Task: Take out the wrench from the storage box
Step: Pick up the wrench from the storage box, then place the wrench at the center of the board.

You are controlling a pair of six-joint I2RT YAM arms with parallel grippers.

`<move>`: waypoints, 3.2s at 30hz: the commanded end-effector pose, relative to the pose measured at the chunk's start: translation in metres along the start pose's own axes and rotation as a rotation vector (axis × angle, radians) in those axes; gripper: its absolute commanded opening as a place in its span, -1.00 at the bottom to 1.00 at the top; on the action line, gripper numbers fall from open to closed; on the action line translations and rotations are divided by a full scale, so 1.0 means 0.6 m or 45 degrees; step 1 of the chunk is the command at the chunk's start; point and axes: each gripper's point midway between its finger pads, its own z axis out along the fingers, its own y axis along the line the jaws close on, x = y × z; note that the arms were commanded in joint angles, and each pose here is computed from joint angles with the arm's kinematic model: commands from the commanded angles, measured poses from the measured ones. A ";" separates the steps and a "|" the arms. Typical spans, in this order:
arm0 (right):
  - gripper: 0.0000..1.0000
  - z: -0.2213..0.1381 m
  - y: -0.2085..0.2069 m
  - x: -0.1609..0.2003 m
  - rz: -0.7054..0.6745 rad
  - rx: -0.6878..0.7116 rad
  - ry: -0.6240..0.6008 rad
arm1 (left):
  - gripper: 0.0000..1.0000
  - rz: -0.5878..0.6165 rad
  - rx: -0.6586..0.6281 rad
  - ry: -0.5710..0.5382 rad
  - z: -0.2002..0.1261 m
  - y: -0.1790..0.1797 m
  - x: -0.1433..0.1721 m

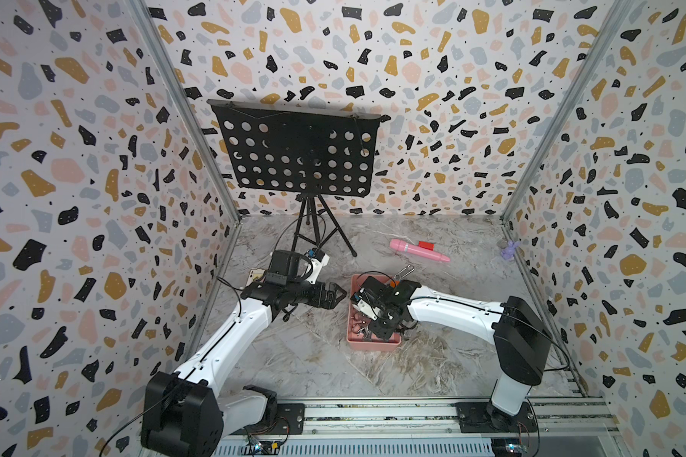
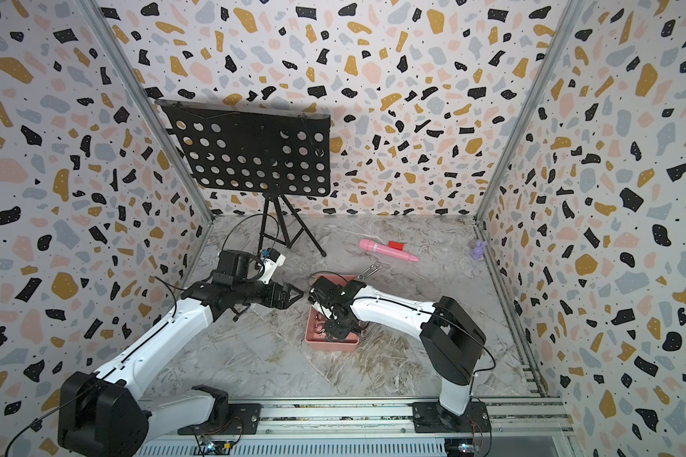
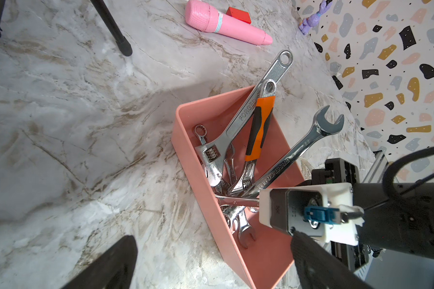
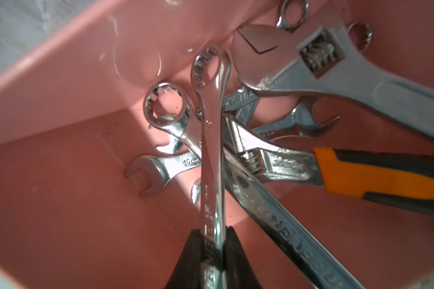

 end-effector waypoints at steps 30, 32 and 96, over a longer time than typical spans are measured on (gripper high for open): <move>-1.00 -0.171 -0.045 -0.059 0.110 0.084 -0.319 | 1.00 0.023 -0.005 -0.020 -0.002 0.002 -0.013; -1.00 -0.186 -0.052 -0.058 0.119 0.099 -0.337 | 1.00 0.026 -0.005 -0.023 -0.002 0.001 -0.016; -0.80 0.083 -0.219 0.169 1.297 0.007 -0.435 | 1.00 -0.042 0.066 -0.004 0.018 -0.016 -0.003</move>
